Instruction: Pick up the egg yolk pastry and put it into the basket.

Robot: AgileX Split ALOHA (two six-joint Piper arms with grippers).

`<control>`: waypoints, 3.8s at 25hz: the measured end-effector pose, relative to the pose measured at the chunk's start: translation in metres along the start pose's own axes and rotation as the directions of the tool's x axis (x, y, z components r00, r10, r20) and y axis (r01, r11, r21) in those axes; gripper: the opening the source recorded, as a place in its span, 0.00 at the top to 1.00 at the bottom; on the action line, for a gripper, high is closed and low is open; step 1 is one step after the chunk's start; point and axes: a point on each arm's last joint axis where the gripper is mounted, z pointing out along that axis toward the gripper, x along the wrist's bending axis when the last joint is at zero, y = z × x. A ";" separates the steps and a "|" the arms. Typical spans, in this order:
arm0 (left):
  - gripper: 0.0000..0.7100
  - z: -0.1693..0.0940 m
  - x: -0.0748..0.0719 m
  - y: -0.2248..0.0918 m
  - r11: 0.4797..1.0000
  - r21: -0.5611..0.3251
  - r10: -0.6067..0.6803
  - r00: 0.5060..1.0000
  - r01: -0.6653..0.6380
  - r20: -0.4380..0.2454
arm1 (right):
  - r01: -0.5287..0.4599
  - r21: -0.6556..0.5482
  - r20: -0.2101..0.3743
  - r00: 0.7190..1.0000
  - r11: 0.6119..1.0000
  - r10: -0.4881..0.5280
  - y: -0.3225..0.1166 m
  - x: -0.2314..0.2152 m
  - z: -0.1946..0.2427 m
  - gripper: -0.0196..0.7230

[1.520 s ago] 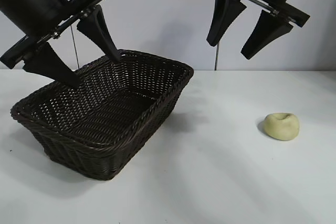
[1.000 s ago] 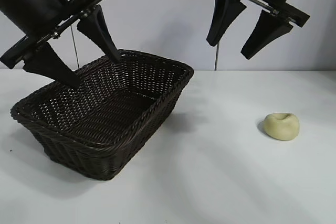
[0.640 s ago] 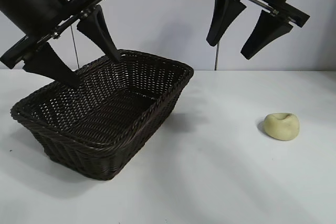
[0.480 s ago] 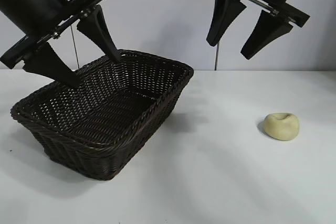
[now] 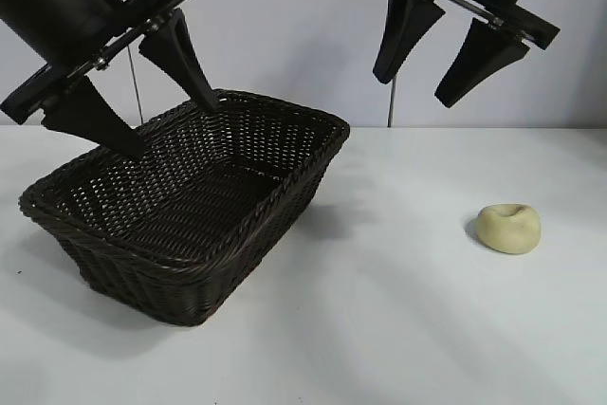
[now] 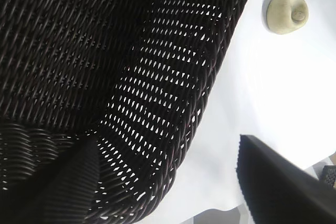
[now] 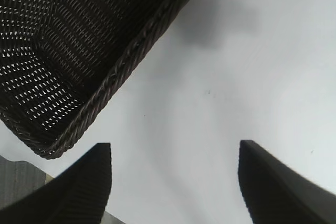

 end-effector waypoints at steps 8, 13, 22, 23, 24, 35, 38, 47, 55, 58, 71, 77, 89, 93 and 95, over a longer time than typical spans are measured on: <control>0.25 -0.003 -0.003 -0.004 0.995 0.036 -0.089 0.996 0.089 0.016 | 0.000 0.000 0.000 1.000 1.000 0.000 0.000 0.000 0.000 0.30; 0.25 -0.023 -0.010 -0.009 0.990 -0.005 -0.144 0.990 0.144 -0.005 | 0.000 0.000 0.000 1.000 1.000 0.000 0.000 0.000 0.000 0.30; 0.25 -0.058 -0.011 -0.019 0.958 -0.125 -0.274 0.955 0.260 -0.112 | 0.000 0.000 -0.001 1.000 1.000 0.000 0.000 0.000 0.000 0.30; 0.25 -0.059 -0.010 -0.019 0.954 -0.128 -0.287 0.949 0.271 -0.128 | 0.000 0.000 -0.001 1.000 1.000 0.000 0.000 0.000 0.000 0.30; 0.25 -0.059 -0.009 -0.020 0.950 -0.131 -0.302 0.942 0.284 -0.144 | 0.000 0.000 -0.001 1.000 1.000 0.000 0.000 0.000 0.000 0.30; 0.25 -0.032 0.027 -0.054 0.871 -0.148 -0.491 0.847 0.469 -0.205 | 0.000 0.001 -0.001 1.000 1.000 0.000 0.000 0.000 0.000 0.30; 0.25 -0.023 0.036 -0.061 0.821 -0.189 -0.569 0.801 0.539 -0.188 | 0.000 0.001 -0.001 1.000 1.000 0.000 0.000 0.000 0.000 0.30; 0.25 0.007 0.030 -0.077 0.702 -0.281 -0.694 0.717 0.654 -0.067 | 0.000 0.001 -0.001 1.000 1.000 0.000 0.000 0.000 0.000 0.30; 0.25 0.012 0.035 -0.079 0.683 -0.335 -0.695 0.719 0.649 -0.022 | -0.001 0.003 -0.003 1.000 1.000 0.001 0.000 0.000 0.000 0.30; 0.25 0.013 0.035 -0.076 0.681 -0.350 -0.689 0.725 0.644 -0.006 | -0.001 0.004 -0.003 1.000 1.000 0.001 0.000 0.000 0.000 0.30; 0.29 0.063 0.064 -0.067 0.661 -0.367 -0.724 0.685 0.655 -0.081 | -0.001 0.004 -0.003 1.000 1.000 0.001 0.000 0.000 0.000 0.30; 0.71 0.063 0.065 -0.068 0.662 -0.363 -0.725 0.683 0.655 -0.089 | -0.001 0.004 -0.003 1.000 1.000 0.001 0.000 0.000 0.000 0.30; 0.86 0.063 0.063 -0.069 0.660 -0.340 -0.736 0.667 0.670 -0.113 | -0.001 0.004 -0.003 1.000 1.000 0.001 0.000 0.000 0.000 0.30; 0.86 0.059 0.056 -0.064 0.731 -0.297 -0.673 0.721 0.614 -0.165 | -0.001 0.004 -0.003 1.000 1.000 0.001 0.000 0.000 0.000 0.30; 0.86 0.056 0.050 -0.058 0.778 -0.274 -0.619 0.763 0.565 -0.186 | -0.001 0.004 -0.003 1.000 1.000 0.001 0.000 0.000 0.000 0.30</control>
